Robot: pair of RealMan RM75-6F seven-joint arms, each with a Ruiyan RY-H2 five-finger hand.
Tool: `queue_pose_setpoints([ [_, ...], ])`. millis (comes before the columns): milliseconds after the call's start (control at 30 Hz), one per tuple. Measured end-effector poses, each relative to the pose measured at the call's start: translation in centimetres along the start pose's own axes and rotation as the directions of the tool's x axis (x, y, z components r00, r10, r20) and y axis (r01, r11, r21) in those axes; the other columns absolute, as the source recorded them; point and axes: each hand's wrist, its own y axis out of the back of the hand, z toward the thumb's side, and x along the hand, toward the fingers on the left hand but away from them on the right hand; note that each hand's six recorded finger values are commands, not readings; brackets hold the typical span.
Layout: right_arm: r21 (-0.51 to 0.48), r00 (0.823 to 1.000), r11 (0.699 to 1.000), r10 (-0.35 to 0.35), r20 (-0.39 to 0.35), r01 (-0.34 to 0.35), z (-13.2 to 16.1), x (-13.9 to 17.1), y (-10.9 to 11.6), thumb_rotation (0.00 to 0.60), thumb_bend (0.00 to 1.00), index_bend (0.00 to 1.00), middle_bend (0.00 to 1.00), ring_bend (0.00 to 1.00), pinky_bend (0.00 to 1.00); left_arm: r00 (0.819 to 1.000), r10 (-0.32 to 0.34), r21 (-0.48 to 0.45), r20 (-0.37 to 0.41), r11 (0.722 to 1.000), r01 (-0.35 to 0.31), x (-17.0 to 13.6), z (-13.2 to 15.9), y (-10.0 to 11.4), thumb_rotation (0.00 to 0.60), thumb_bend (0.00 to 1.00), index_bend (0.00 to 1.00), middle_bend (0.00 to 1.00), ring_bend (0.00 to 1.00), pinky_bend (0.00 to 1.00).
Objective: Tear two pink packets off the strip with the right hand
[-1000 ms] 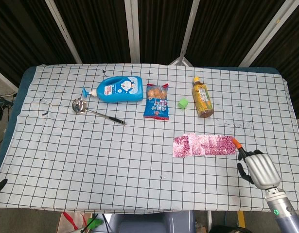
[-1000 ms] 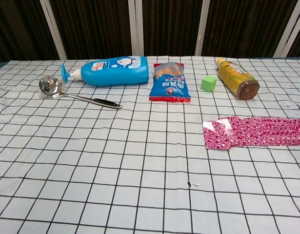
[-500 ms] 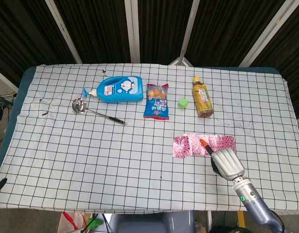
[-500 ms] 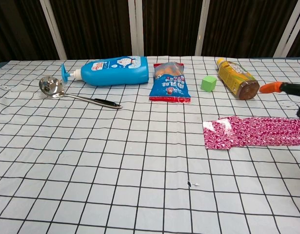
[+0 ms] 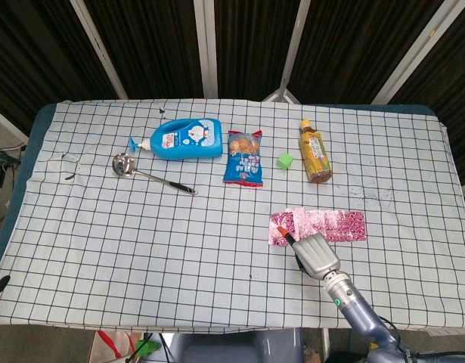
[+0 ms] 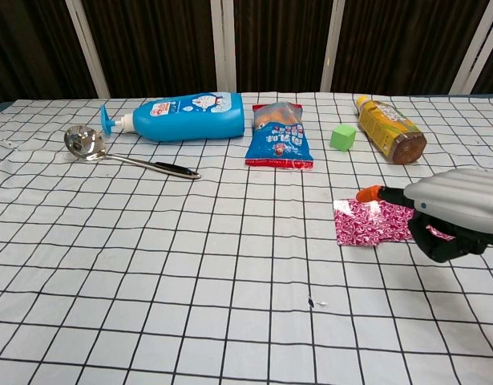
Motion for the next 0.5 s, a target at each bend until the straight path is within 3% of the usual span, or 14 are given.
queue_pose_setpoints([
  [500,0.021,0.998,0.999,0.046,0.035,-0.046,0.2,-1.2,-0.9,0.6,0.88,0.13,0.84,0.86,0.7,1.0,-0.006,0.004,-0.002,1.0,0.006,0.3,0.1,-0.2,0.6,0.28,0.16,0.0,0.0,0.08],
])
